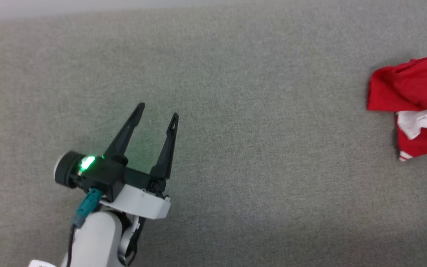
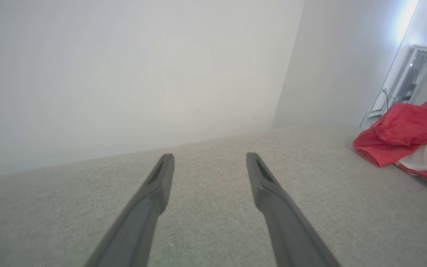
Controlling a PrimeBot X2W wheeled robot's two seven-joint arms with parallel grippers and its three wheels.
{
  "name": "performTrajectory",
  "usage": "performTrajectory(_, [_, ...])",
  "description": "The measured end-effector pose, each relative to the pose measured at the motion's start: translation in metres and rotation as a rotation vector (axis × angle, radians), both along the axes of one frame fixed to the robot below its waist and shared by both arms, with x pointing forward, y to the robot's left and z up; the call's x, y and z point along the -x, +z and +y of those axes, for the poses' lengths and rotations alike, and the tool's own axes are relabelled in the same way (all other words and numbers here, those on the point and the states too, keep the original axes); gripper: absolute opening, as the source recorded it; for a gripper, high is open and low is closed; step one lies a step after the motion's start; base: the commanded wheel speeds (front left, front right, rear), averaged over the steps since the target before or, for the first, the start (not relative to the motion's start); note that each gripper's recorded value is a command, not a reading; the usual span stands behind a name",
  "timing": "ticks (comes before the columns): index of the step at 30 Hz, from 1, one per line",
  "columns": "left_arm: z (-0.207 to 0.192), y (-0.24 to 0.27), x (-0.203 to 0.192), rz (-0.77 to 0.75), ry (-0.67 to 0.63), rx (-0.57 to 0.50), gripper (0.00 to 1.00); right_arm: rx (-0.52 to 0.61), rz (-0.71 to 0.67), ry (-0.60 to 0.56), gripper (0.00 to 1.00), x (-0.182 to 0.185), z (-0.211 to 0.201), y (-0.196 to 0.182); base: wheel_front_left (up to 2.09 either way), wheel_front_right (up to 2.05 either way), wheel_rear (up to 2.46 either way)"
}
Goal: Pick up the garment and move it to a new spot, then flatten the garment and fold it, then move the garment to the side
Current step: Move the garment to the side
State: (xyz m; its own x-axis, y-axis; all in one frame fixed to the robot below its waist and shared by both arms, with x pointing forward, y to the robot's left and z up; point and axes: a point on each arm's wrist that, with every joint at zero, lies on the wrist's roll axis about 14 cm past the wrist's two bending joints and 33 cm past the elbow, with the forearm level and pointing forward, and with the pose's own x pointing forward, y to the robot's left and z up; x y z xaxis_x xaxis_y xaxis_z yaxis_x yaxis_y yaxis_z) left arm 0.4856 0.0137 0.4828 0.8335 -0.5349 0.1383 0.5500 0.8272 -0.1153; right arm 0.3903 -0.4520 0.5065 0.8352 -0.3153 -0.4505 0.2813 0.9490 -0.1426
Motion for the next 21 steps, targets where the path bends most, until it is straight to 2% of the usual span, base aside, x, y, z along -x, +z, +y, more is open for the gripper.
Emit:
performTrajectory(9, [-0.006, -0.008, -0.021, -0.02, -0.04, -0.037, 1.0, 0.143, 0.011, -0.086, 0.0, -0.018, -0.044, -0.013, 0.0, 0.0, 0.0])
performTrajectory(15, [0.0, -0.01, -0.034, -0.035, -0.034, -0.06, 1.0, 0.265, 0.084, -0.123, 0.0, -0.025, -0.071, -0.026, 0.0, 0.0, 0.0])
performTrajectory(21, [0.003, -0.013, -0.043, -0.048, -0.028, -0.07, 1.0, 0.314, 0.152, -0.157, 0.0, -0.027, -0.082, -0.049, 0.0, 0.0, 0.0])
